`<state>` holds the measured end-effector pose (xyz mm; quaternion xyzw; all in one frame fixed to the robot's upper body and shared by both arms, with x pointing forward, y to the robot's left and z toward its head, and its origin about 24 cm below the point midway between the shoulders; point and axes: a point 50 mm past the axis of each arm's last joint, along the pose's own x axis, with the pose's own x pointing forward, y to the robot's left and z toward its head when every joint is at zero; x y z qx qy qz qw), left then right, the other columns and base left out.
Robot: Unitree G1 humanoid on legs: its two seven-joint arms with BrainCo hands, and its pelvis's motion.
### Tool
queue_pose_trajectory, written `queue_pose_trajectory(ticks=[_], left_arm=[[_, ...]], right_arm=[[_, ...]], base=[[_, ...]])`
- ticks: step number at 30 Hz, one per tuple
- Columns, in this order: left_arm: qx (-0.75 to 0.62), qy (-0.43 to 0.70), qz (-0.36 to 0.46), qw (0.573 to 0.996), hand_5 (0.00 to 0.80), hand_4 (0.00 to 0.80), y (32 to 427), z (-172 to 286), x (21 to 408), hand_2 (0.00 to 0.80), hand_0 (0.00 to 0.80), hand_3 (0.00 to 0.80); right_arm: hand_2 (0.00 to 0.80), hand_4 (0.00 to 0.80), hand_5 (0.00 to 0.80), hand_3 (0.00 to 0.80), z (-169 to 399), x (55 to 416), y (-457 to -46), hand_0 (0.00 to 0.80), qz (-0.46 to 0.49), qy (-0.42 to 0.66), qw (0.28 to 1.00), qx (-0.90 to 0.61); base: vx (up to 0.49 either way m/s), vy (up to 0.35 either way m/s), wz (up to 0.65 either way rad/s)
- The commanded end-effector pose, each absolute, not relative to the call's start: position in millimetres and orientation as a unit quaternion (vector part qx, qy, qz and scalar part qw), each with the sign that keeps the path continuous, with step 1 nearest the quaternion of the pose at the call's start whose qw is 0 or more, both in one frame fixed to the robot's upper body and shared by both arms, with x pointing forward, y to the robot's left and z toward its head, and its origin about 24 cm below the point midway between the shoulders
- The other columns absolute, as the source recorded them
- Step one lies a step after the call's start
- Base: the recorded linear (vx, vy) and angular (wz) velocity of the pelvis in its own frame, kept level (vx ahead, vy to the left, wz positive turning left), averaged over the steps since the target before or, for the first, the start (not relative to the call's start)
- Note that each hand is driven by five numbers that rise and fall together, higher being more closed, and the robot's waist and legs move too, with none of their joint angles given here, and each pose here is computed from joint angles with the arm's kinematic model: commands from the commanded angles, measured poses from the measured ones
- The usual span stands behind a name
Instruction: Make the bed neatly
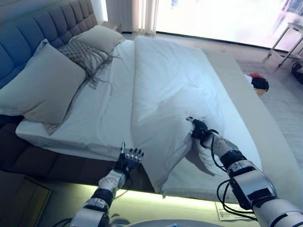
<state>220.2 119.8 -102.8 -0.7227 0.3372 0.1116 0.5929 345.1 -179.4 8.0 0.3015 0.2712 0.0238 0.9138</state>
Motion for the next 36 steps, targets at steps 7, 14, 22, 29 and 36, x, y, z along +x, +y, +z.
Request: queue_pose_trajectory(ticks=[7, 14, 22, 29, 36], left_arm=[[-0.796, 0.364, 0.064, 0.479, 0.000, 0.000, 70.5, -92.3, 219.8, 0.000, 0.000, 0.000], [-0.793, 0.338, 0.006, 0.507, 0.000, 0.000, 53.9, -69.5, 247.4, 0.000, 0.000, 0.000], [-0.793, 0.329, -0.039, 0.511, 0.000, 0.000, 34.0, -52.7, 260.4, 0.000, 0.000, 0.000], [-0.782, 0.343, -0.069, 0.516, 0.000, 0.000, 17.8, -47.8, 257.0, 0.000, 0.000, 0.000], [-0.781, 0.332, -0.104, 0.519, 0.000, 0.000, 9.3, -37.3, 263.6, 0.000, 0.000, 0.000]], right_arm=[[0.800, 0.800, 0.800, 0.800, 124.4, 386.7, -116.3, 0.800, 0.177, 0.053, 0.902, 0.390], [0.800, 0.800, 0.800, 0.800, 170.8, 386.4, -87.4, 0.800, 0.234, -0.018, 0.887, 0.399], [0.800, 0.800, 0.800, 0.800, 187.0, 378.4, -75.5, 0.800, 0.268, -0.049, 0.869, 0.412], [0.800, 0.800, 0.800, 0.800, 203.2, 369.3, -66.8, 0.800, 0.301, -0.077, 0.857, 0.411], [0.800, 0.800, 0.800, 0.800, 211.1, 359.5, -60.3, 0.800, 0.329, -0.091, 0.848, 0.406]], base=[[-0.044, -0.177, 0.01], [-0.183, -0.169, -0.05], [-0.053, -0.106, -0.07], [-0.026, -0.073, -0.01], [-0.020, -0.029, -0.03]])
